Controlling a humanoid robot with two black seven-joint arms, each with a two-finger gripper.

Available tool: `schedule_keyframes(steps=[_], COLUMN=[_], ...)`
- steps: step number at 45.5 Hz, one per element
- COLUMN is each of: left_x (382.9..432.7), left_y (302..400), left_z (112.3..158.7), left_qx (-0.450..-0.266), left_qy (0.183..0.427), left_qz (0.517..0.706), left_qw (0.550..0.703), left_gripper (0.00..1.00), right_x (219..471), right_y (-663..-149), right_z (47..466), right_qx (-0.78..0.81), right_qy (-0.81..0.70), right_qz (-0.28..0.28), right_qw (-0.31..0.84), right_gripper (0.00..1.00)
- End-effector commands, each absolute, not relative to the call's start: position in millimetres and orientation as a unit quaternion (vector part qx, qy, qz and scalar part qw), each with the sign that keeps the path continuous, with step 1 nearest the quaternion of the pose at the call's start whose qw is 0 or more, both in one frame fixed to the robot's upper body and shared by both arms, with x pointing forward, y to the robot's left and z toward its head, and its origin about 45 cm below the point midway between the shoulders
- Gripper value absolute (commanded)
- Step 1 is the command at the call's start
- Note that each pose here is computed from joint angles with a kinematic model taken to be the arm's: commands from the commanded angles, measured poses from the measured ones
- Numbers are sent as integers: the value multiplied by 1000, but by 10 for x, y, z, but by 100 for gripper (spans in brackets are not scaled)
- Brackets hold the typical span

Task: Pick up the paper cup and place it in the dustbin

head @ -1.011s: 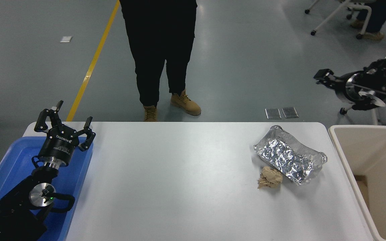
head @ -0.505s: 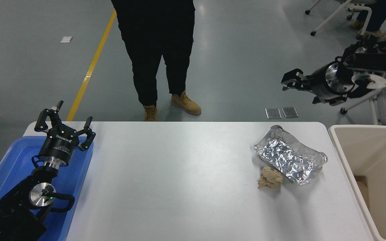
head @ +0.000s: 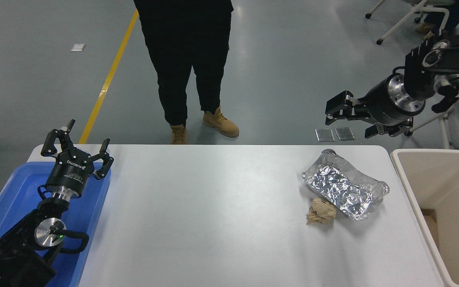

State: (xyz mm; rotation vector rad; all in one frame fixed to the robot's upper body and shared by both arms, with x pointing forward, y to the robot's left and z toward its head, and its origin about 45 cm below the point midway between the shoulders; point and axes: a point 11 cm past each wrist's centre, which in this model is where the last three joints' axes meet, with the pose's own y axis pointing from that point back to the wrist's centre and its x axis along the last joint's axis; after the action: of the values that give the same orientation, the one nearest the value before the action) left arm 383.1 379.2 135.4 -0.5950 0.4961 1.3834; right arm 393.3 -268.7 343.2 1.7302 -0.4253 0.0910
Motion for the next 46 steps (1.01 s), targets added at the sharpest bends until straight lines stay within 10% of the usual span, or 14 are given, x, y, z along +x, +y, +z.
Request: schedule_keyframes(steps=[1,46], left_x=[3830,3830], left_y=[3799,3799], left_z=[1356,1356], left_qx=[-267,-267], left_qy=[222,222], left_qz=[622,622], left_qw=[702,702], left_gripper=[98,98], right_x=[3782,3491], right_y=[-2676,-2532], right_z=[3537,3687], right_qx=[761,779], right_qy=[-163,-97], right_qz=[36,25], right_qw=[627,619], right_gripper=[100,100])
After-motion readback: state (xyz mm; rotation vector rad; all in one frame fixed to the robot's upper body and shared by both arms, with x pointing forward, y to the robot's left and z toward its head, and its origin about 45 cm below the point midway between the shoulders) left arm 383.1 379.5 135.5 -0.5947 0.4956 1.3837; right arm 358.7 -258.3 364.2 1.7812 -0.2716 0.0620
